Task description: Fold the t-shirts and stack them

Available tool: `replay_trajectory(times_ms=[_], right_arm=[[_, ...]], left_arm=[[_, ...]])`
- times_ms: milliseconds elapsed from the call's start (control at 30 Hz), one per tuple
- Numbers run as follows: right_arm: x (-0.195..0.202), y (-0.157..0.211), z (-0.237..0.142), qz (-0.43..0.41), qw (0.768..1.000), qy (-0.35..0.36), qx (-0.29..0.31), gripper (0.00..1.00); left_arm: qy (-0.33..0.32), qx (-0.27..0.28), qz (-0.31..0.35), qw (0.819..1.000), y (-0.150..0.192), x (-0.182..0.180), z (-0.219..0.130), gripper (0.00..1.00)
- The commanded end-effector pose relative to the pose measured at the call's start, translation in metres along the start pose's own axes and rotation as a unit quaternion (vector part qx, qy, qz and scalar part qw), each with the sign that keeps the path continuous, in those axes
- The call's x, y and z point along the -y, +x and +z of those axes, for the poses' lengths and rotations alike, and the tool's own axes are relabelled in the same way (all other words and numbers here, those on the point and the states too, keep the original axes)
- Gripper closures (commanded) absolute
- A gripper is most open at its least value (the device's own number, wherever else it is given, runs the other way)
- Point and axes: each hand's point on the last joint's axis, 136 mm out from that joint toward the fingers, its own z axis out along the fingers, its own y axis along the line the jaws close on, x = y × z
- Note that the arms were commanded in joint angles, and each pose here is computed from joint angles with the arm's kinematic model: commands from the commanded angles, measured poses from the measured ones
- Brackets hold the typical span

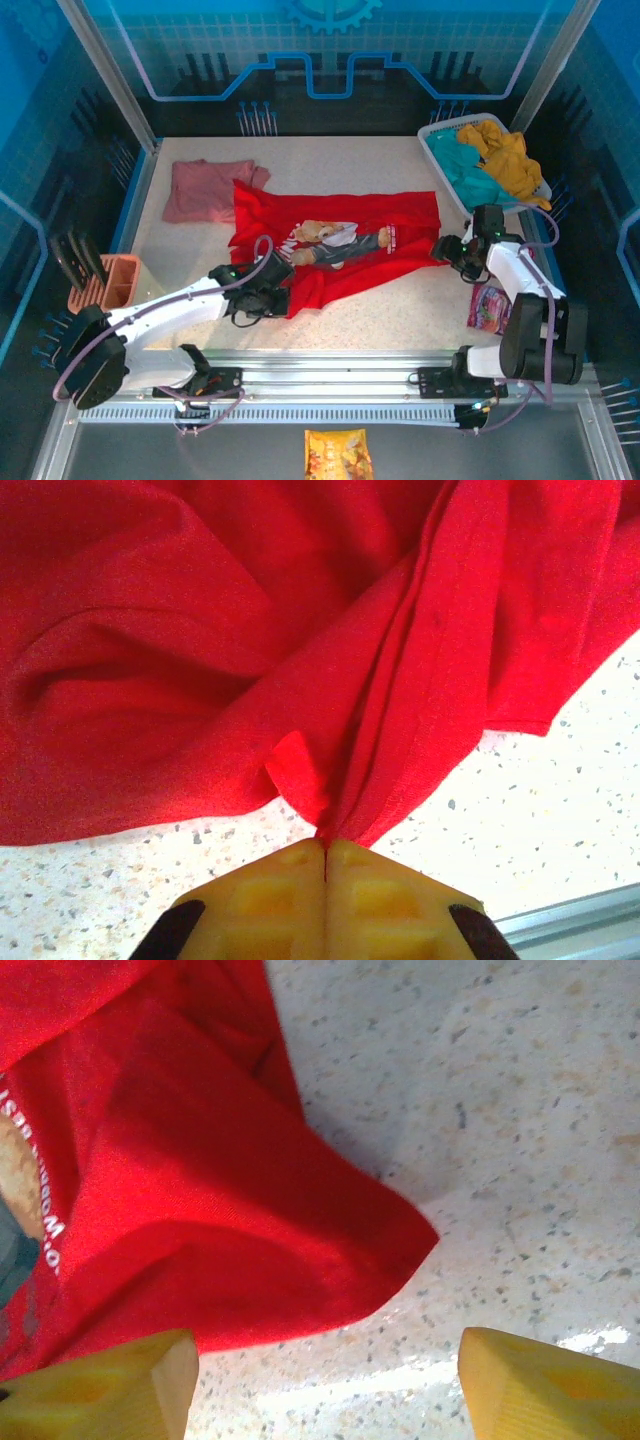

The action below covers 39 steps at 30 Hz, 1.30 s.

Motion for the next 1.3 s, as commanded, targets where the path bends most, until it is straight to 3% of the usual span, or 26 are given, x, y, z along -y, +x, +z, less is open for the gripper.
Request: replay_trajectory(times_ms=[0, 200, 467, 833, 967, 1000, 1167, 1200, 1267], right_arm=[[0.004, -0.005, 0.009, 0.009, 1.0, -0.001, 0.003, 0.3], [0.005, -0.011, 0.026, 0.03, 1.0, -0.004, 0.002, 0.34], [0.005, -0.026, 0.035, 0.036, 0.999, -0.003, 0.013, 0.48], [0.003, -0.031, 0.022, 0.033, 0.999, -0.003, 0.031, 0.55], [0.0, -0.04, 0.013, 0.034, 0.998, -0.01, 0.044, 0.66], [-0.003, -0.042, 0.011, 0.032, 0.998, -0.014, 0.045, 0.75], [-0.007, -0.047, 0.003, 0.027, 0.998, -0.018, 0.049, 0.9], [-0.007, -0.047, 0.001, 0.026, 0.998, -0.018, 0.05, 0.97], [-0.008, -0.046, -0.004, 0.023, 0.998, -0.02, 0.05, 1.0]], left_arm=[[-0.014, 0.006, 0.02, 1.0, -0.003, -0.003, -0.022, 1.0], [-0.04, 0.05, 0.047, 0.997, -0.023, -0.006, -0.071, 1.0], [-0.064, 0.111, 0.052, 0.99, -0.044, -0.024, -0.124, 1.0], [-0.069, 0.119, 0.042, 0.99, -0.047, -0.035, -0.13, 1.0], [-0.067, 0.117, 0.042, 0.99, -0.047, -0.035, -0.129, 1.0], [-0.069, 0.118, 0.041, 0.99, -0.047, -0.036, -0.129, 1.0], [-0.073, 0.126, 0.045, 0.988, -0.047, -0.04, -0.134, 1.0], [-0.074, 0.129, 0.045, 0.988, -0.048, -0.041, -0.136, 1.0], [-0.074, 0.137, 0.047, 0.987, -0.049, -0.043, -0.14, 1.0]])
